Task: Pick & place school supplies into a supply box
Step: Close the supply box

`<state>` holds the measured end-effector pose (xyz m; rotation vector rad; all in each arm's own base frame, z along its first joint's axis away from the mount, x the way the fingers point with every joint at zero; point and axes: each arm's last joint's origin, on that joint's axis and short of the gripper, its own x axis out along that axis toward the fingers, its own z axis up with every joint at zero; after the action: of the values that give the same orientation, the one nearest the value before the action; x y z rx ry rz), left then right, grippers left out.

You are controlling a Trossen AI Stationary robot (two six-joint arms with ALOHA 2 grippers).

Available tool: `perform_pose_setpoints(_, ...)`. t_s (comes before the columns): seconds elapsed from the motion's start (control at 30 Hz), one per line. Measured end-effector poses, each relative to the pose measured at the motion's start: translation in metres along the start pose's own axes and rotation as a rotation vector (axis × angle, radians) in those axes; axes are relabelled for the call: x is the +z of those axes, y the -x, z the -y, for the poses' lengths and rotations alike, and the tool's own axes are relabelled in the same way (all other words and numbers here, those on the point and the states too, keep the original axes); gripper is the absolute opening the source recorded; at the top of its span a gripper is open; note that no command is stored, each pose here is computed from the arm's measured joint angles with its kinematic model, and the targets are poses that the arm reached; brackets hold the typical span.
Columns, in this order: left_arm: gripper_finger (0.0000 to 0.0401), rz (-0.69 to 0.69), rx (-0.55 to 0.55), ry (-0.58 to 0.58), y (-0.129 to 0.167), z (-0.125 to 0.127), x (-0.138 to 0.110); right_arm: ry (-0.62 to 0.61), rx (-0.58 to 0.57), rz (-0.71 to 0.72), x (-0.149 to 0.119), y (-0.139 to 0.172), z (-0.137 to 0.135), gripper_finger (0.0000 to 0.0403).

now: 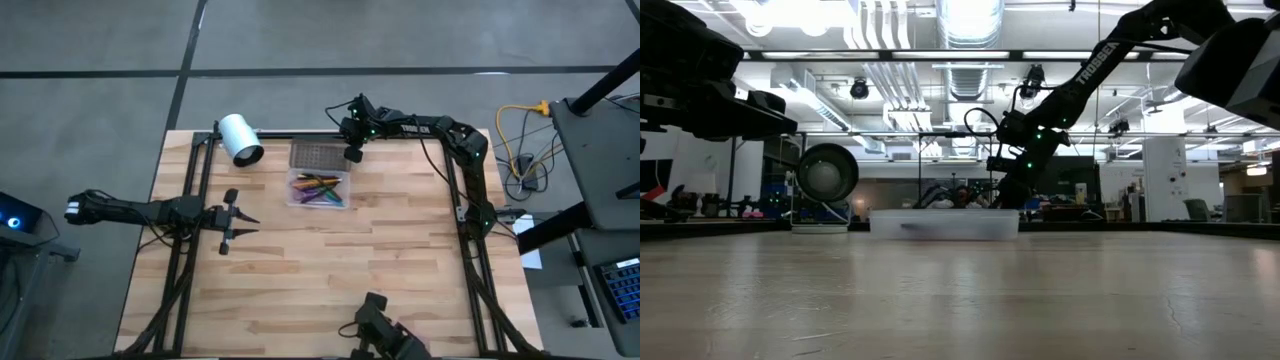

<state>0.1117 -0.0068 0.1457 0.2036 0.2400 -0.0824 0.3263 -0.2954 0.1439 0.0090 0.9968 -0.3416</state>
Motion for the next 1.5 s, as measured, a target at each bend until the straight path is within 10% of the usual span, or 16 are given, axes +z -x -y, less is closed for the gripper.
perform_pose_setpoints(1.5, 0.0086, 0.0, 0.0, 0.0, 0.0, 0.0, 0.0, 0.262, -0.14, -0.07, 0.028, 0.001, -0.061, 0.0009)
